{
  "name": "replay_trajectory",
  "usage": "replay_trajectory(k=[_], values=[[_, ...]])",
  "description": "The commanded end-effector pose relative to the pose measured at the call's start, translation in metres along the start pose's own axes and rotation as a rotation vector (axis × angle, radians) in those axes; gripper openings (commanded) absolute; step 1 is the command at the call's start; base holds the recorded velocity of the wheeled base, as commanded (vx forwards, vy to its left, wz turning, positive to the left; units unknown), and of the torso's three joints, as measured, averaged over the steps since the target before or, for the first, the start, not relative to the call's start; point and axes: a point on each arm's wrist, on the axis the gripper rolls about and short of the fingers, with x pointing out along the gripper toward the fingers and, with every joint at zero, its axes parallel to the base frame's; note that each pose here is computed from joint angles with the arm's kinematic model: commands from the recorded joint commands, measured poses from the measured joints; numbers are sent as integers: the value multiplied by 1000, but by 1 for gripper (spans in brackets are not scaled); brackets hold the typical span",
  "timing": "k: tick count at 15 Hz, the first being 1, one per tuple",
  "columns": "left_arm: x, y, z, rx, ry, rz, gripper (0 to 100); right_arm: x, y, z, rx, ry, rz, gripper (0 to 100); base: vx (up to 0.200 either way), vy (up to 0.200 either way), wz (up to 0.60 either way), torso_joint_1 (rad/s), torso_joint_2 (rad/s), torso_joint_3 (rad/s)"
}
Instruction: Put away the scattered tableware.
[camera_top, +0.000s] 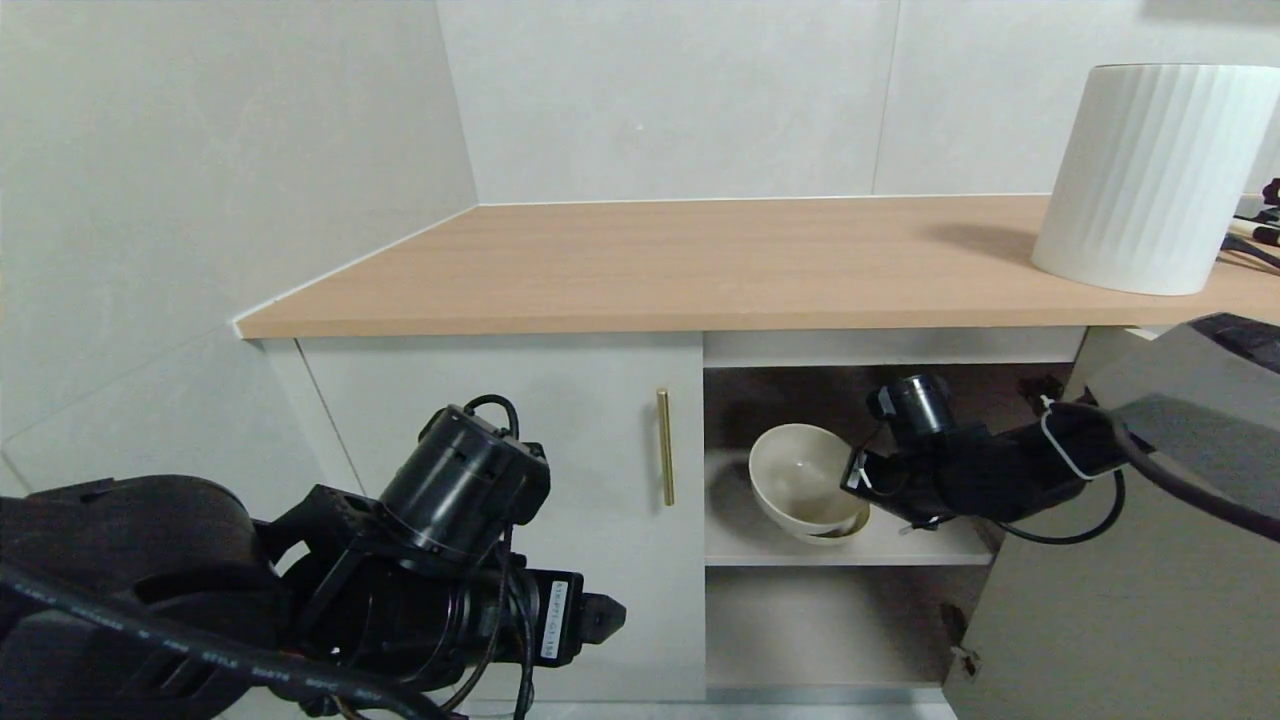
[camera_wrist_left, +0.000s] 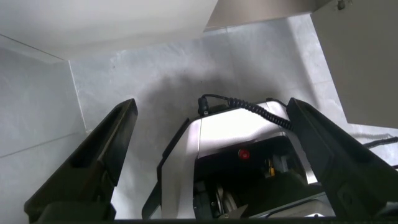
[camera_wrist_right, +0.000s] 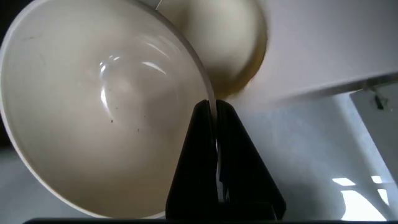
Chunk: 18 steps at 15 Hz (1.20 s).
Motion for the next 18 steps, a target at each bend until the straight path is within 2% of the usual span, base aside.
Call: replay_trajectory(k=[1, 6, 15, 16, 18], values=[[0, 0, 0, -1, 1, 1, 100, 25, -7, 0, 30, -1, -36, 0, 0, 0, 0, 0, 0, 0], [2, 0, 0, 0, 5, 4, 100, 44, -18, 10, 69, -37, -80, 0, 0, 0, 0, 0, 0, 0], [2, 0, 0, 0, 5, 4, 100, 48, -18, 10, 63, -35, -83, 0, 0, 0, 0, 0, 0, 0], [2, 0, 0, 0, 5, 4, 100, 48, -18, 10, 63, -35, -83, 100, 0, 0, 0, 0, 0, 0], [2, 0, 0, 0, 5, 4, 100, 48, -18, 9, 62, -33, -85, 100, 0, 0, 0, 0, 0, 0]])
